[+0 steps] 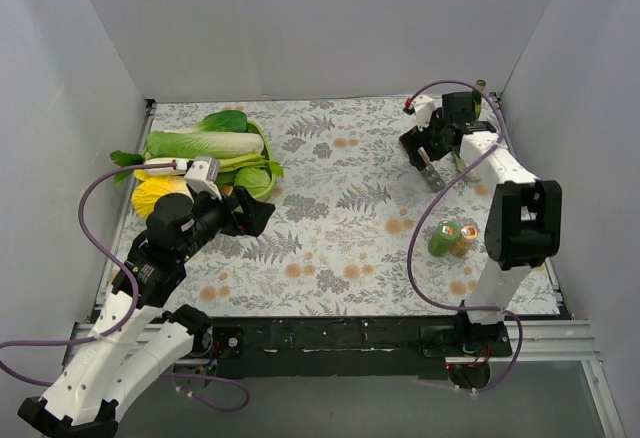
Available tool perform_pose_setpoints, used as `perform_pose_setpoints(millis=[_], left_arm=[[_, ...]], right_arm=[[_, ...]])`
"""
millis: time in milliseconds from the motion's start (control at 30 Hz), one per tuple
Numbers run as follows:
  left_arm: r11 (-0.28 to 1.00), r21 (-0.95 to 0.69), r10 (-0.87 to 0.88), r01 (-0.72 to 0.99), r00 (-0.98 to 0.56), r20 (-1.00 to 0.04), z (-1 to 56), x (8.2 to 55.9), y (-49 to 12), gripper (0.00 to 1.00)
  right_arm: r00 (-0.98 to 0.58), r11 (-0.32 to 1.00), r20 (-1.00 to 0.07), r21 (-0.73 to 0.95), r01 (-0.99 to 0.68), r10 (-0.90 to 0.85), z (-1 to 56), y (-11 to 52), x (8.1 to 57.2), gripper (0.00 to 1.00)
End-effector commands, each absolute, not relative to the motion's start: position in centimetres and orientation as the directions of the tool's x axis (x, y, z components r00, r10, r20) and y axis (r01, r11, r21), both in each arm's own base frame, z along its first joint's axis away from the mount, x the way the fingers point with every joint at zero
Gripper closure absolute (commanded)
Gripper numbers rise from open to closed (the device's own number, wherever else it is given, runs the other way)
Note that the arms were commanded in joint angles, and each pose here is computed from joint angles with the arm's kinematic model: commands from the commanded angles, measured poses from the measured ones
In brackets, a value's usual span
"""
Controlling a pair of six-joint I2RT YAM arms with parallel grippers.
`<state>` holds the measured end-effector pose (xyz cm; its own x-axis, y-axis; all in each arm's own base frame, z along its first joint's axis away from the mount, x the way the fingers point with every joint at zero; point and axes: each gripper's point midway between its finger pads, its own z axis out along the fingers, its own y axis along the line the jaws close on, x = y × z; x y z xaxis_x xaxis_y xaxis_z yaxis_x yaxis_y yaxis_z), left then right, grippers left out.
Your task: Sort the pills into containers
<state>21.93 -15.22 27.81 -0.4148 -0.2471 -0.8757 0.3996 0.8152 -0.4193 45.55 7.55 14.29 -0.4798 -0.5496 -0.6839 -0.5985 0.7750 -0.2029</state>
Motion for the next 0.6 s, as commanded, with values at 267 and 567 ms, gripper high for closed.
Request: perform_pose_setpoints(millis=[267,567], left_arm=[[0.833,-0.394,-0.231,0.388,-0.403,-0.886,27.2,22.3,-14.8,0.02],[0.834,-0.391,-0.230,0.389,-0.399,-0.888,27.3,22.4,-14.8,0.02]], right_arm=[[-0.647,0.783,-0.499,-0.109,-0.613,-0.576,6.0,5.4,48.5,0.13],[-0.687,0.772,-0.452,-0.006,-0.635,-0.569,3.8,6.2,47.1,0.42]])
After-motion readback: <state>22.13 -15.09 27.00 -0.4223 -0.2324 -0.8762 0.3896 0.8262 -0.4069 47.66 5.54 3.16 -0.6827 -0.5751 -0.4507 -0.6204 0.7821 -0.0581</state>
